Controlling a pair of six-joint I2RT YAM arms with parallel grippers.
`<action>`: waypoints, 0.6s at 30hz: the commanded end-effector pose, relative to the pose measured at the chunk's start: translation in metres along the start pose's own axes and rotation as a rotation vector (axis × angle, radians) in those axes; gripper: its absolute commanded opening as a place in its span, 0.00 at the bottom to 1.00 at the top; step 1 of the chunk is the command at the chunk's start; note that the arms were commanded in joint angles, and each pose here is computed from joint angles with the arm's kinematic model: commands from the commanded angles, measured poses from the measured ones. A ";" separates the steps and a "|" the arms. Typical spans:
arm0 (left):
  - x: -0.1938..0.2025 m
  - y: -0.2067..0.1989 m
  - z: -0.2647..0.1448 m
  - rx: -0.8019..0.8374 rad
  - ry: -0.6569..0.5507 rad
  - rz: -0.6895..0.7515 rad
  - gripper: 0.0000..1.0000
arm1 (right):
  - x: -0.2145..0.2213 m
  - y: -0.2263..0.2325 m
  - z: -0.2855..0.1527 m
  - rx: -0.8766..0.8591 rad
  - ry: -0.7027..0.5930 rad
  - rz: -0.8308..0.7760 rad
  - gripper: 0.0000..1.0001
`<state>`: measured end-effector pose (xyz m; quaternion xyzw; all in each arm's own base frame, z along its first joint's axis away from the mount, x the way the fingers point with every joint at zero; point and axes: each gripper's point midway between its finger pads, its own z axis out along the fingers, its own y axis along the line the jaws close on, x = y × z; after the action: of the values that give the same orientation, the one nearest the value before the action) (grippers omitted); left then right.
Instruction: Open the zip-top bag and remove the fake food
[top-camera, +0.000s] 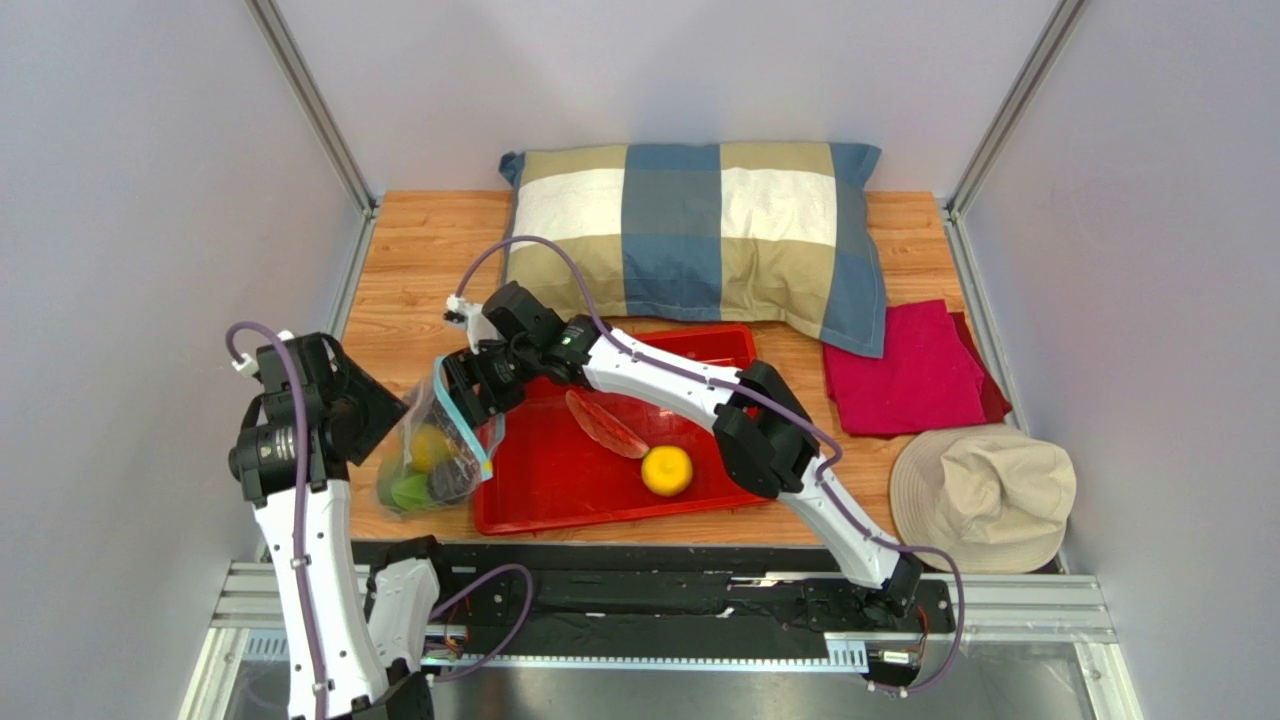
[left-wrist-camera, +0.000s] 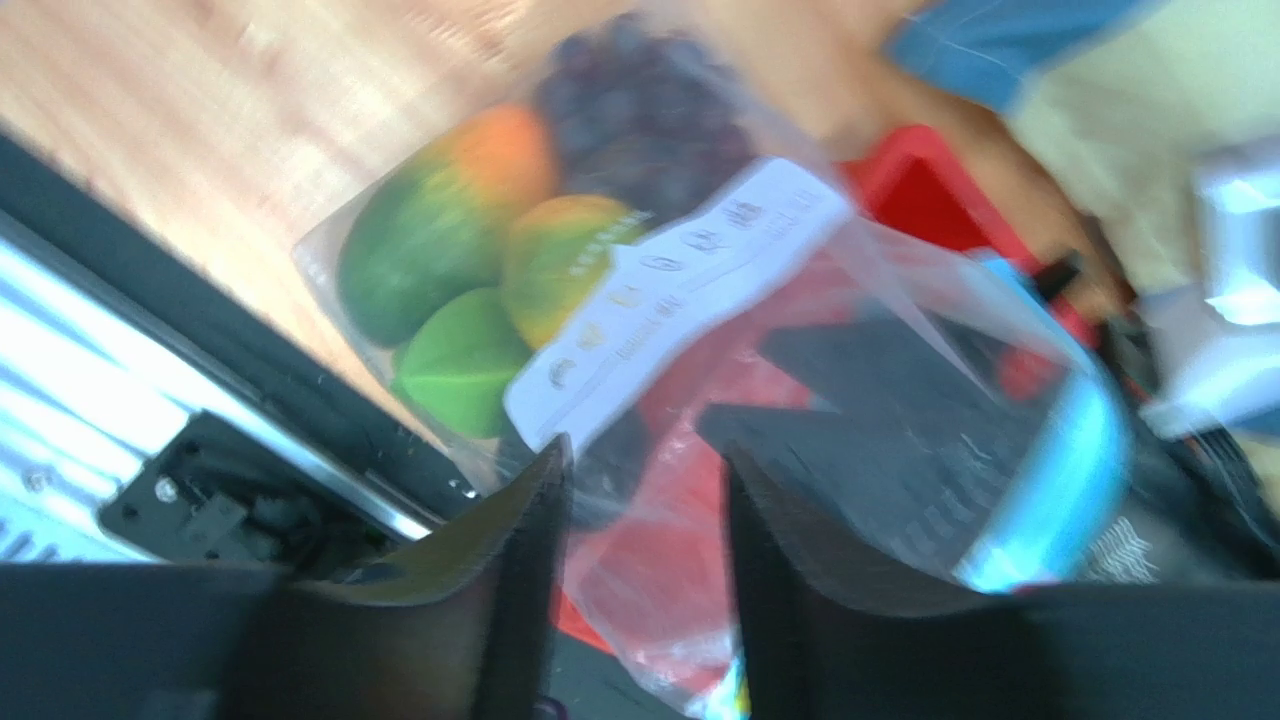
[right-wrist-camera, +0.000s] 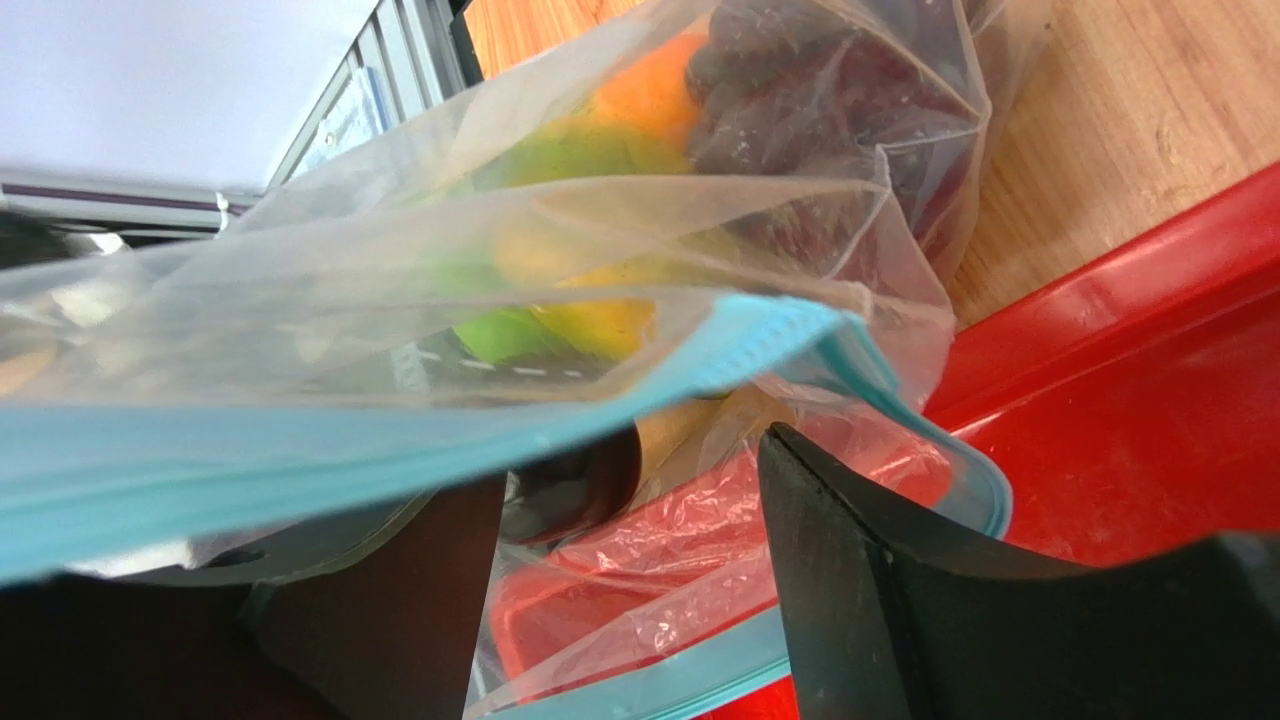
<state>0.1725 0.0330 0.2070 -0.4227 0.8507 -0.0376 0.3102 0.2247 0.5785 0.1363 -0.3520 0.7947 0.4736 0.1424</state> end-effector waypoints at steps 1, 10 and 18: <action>-0.012 -0.039 -0.041 0.235 -0.064 0.072 0.66 | -0.019 0.014 -0.024 0.008 -0.039 0.072 0.65; -0.001 -0.090 -0.040 0.502 0.015 0.269 0.74 | -0.030 0.034 -0.046 -0.069 -0.071 0.233 0.52; -0.002 -0.090 -0.014 0.393 0.077 0.334 0.71 | -0.039 0.037 -0.077 -0.084 -0.094 0.292 0.50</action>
<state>0.2189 -0.0323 0.2488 -0.2292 0.8855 -0.1977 0.3524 0.2330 0.5455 0.1557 -0.2168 0.8429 0.4876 0.0688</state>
